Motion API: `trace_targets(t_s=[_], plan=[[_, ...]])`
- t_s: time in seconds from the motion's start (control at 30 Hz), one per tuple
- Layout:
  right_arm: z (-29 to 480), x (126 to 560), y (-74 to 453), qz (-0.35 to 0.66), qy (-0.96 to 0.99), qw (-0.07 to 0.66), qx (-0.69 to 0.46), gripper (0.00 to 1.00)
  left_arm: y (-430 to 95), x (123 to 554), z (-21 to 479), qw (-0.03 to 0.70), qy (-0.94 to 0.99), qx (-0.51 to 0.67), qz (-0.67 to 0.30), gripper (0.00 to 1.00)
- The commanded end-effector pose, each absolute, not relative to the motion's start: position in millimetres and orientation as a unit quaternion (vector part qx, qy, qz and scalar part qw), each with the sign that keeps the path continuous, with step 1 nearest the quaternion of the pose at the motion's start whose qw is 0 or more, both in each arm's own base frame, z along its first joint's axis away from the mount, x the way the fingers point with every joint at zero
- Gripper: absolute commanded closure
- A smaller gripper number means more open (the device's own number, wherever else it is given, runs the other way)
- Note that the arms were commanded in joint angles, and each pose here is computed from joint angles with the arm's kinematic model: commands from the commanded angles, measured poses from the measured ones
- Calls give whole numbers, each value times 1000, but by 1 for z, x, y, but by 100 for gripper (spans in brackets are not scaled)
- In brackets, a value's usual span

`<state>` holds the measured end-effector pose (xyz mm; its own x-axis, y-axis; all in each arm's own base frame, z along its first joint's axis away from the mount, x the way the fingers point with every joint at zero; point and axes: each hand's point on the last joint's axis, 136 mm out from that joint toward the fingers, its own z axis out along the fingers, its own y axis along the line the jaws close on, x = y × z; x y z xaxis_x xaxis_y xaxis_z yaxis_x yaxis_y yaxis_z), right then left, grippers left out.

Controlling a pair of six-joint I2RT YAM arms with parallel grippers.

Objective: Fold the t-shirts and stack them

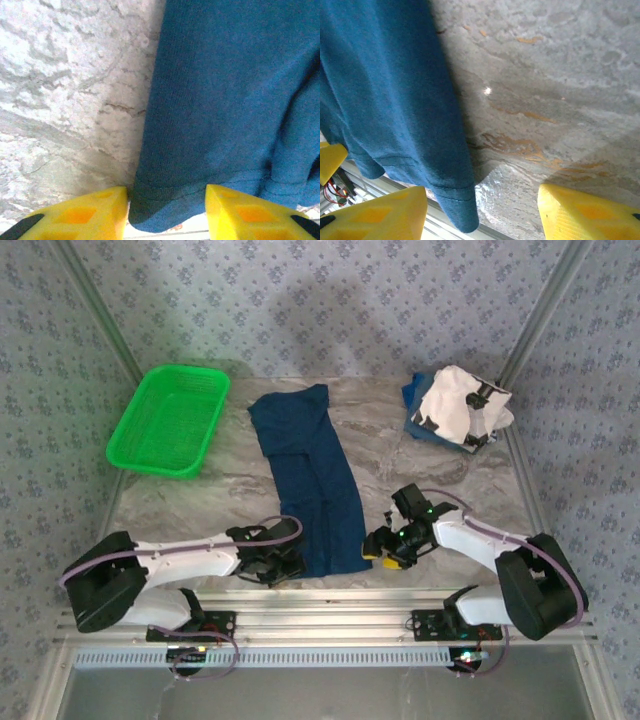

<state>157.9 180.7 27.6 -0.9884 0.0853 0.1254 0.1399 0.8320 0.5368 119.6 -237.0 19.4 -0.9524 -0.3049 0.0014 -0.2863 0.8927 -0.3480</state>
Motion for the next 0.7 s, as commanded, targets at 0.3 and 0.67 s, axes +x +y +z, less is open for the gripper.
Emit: trace_targets(t_s=[0.3,0.67], plan=[[27,157,194,-302,-951,58,-33,42,-266,139,21,49,970,-158,-179,81],[31,155,208,-303,-951,66,-13,45,-275,141,36,61,968,-152,-189,90]])
